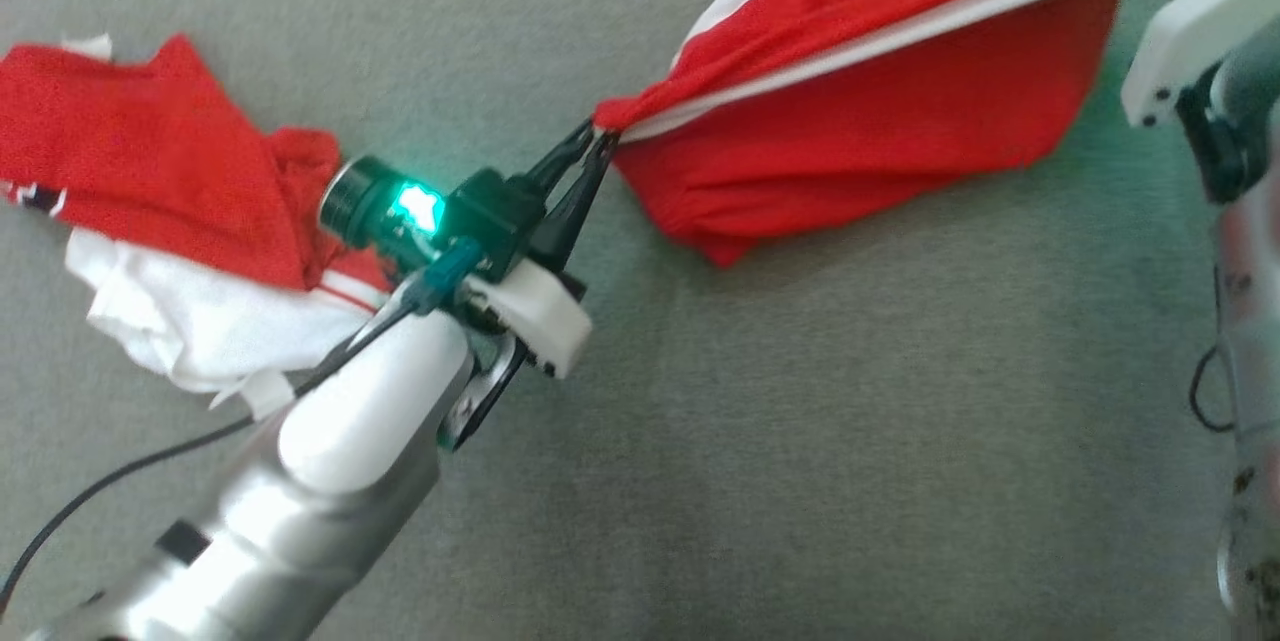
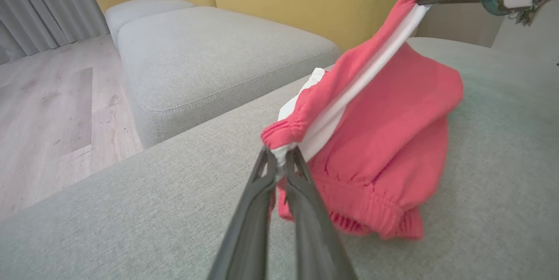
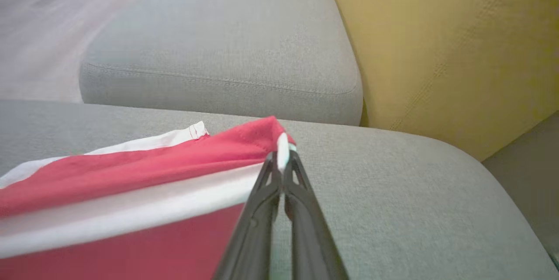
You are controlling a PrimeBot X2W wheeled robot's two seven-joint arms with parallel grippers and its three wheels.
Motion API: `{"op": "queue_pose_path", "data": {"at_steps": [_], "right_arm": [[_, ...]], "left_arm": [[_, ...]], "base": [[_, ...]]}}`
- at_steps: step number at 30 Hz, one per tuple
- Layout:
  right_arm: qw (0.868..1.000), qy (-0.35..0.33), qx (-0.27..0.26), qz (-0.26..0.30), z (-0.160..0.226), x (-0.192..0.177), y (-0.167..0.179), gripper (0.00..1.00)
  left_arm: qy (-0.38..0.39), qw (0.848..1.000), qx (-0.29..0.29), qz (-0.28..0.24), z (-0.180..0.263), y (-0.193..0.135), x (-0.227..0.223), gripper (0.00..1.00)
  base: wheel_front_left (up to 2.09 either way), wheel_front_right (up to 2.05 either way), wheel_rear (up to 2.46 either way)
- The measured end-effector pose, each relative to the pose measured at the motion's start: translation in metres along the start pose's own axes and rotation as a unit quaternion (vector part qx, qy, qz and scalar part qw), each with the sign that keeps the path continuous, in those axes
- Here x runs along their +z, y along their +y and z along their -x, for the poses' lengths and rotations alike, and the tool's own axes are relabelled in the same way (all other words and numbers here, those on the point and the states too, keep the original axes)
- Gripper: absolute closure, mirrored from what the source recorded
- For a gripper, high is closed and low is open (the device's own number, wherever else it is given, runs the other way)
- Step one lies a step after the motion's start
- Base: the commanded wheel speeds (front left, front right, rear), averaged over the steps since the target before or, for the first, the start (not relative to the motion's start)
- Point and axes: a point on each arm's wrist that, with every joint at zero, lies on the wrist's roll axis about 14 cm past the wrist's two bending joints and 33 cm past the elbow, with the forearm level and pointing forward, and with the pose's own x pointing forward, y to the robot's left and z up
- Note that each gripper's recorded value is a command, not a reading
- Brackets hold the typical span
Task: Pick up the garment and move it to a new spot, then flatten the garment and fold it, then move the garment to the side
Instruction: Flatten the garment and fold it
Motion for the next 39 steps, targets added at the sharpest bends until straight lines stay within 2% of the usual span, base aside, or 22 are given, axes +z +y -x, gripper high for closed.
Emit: {"op": "queue_pose_path", "data": {"at_steps": [10, 18, 19, 20, 21, 22, 31, 39], "right_arm": [[0.999, 0.027, 0.033, 0.032, -0.056, -0.01, 0.037, 1.0], [0.998, 0.035, 0.047, 0.033, -0.074, -0.02, 0.052, 1.0], [0.998, 0.031, 0.048, 0.033, -0.075, -0.02, 0.053, 0.24], [0.998, 0.027, 0.046, 0.027, -0.076, -0.019, 0.052, 0.0], [0.998, 0.026, 0.044, 0.024, -0.077, -0.019, 0.05, 0.0], [0.999, 0.024, 0.041, 0.024, -0.078, -0.018, 0.048, 0.0], [0.998, -0.048, 0.026, -0.026, -0.063, 0.014, 0.033, 0.0], [0.988, -0.144, 0.011, -0.049, -0.024, 0.061, 0.013, 0.0]], "left_arm": [[0.018, 1.0, 0.017, 0.007, -0.015, 0.019, -0.025, 1.0], [0.028, 0.999, 0.024, 0.006, -0.019, 0.026, -0.038, 1.0], [0.032, 0.999, 0.024, 0.006, -0.019, 0.026, -0.04, 0.75], [0.035, 0.999, 0.024, 0.007, -0.019, 0.026, -0.042, 0.21], [0.037, 0.999, 0.025, 0.007, -0.019, 0.026, -0.043, 0.21], [0.039, 0.999, 0.027, 0.007, -0.019, 0.027, -0.045, 0.0], [-0.001, 0.998, 0.067, -0.001, -0.017, 0.043, -0.02, 0.0], [-0.064, 0.989, 0.135, 0.005, 0.003, 0.068, 0.023, 0.0]], "base": [[0.0, 0.0, 0.0], [0.0, 0.0, 0.0], [0.0, 0.0, 0.0], [0.0, 0.0, 0.0], [0.0, 0.0, 0.0], [0.0, 0.0, 0.0], [0.0, 0.0, 0.0], [0.0, 0.0, 0.0]]}}
